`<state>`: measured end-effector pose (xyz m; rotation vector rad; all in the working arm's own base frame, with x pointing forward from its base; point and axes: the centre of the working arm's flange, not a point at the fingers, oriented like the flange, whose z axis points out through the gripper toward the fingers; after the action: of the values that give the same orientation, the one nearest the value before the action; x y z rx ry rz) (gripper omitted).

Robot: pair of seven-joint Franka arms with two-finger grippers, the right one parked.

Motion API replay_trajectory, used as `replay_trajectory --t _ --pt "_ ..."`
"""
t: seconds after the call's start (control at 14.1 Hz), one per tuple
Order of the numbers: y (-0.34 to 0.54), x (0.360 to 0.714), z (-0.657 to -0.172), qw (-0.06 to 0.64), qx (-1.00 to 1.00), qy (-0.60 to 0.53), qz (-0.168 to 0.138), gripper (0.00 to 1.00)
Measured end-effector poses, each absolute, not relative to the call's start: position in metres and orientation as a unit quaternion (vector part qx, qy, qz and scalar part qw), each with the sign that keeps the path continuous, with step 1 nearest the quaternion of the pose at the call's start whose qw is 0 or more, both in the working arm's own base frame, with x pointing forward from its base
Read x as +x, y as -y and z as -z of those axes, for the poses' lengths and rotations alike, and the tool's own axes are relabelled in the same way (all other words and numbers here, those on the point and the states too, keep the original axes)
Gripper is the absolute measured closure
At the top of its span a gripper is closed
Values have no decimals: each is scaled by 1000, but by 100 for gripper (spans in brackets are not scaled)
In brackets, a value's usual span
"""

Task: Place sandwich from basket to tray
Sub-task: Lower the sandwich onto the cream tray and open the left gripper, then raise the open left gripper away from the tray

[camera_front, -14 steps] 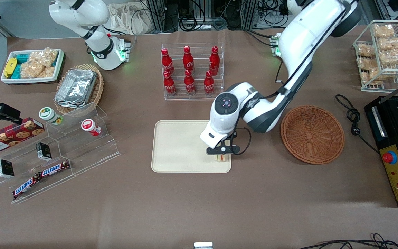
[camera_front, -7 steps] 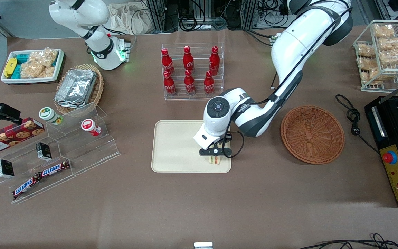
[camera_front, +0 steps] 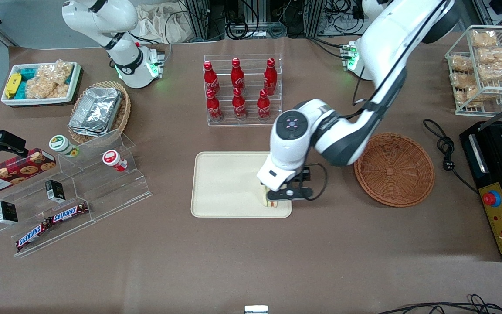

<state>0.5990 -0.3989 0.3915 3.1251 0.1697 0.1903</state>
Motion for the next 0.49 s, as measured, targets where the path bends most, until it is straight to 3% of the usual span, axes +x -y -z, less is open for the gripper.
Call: replay_trajectory --t 0.28,0.49 --pt "306 602 -496 -16 999 -34 -28 0" --pt "224 597 -546 -21 1000 8 -14 0"
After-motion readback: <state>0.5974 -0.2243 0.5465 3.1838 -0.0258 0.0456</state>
